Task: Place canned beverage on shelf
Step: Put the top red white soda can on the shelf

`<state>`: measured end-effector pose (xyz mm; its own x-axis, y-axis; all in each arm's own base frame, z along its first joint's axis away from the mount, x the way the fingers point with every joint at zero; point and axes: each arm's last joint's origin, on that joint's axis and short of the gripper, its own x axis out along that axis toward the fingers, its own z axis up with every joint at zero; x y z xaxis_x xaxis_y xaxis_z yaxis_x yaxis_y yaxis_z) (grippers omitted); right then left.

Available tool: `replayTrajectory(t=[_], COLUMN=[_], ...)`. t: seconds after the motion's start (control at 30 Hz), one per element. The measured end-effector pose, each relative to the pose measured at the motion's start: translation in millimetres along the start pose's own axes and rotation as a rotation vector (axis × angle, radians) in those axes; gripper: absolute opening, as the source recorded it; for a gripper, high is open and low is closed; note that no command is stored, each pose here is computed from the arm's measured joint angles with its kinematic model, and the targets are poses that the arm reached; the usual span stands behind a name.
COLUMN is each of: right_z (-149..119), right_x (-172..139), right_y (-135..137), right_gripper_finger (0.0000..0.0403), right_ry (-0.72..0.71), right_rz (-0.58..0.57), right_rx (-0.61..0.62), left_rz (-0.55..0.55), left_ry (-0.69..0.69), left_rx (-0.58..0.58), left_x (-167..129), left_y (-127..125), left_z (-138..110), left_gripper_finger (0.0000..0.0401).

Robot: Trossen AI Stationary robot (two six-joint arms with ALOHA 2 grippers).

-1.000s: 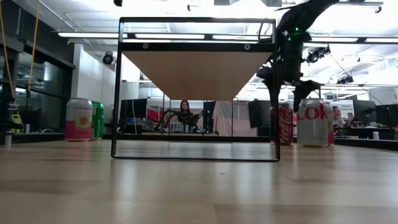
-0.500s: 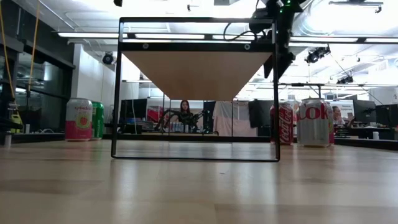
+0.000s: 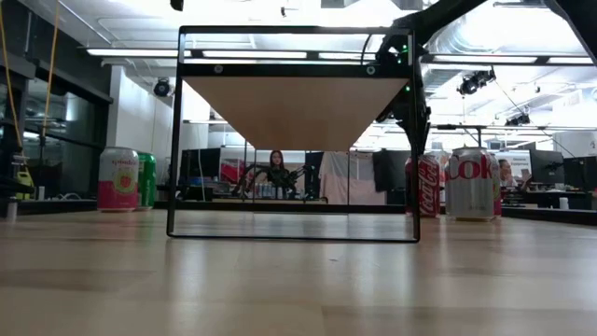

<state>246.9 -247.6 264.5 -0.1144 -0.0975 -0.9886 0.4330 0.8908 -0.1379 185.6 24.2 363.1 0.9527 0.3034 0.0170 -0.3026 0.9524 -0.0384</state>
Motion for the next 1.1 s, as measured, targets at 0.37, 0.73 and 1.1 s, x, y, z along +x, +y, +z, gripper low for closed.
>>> replayTrajectory(t=[0.37,0.73,1.1], right_z=[0.3,8.4,2.9], right_x=[6.3,24.8,23.3], right_y=[0.3,-0.2,2.8], right_gripper_finger=[0.0342,0.0342,0.027], right_ry=[0.035,0.098,0.158], right_rz=[0.05,0.061,0.066], right_rx=[0.001,0.133,0.192], left_rz=[0.0,0.0,0.0], left_ry=[0.0,0.0,0.0], left_rx=[-0.016,-0.043,-0.042], left_x=[0.0,0.0,0.0], left_y=[0.0,0.0,0.0], left_z=[0.0,0.0,0.0], left_gripper_finger=[0.0003,0.0003,0.0003])
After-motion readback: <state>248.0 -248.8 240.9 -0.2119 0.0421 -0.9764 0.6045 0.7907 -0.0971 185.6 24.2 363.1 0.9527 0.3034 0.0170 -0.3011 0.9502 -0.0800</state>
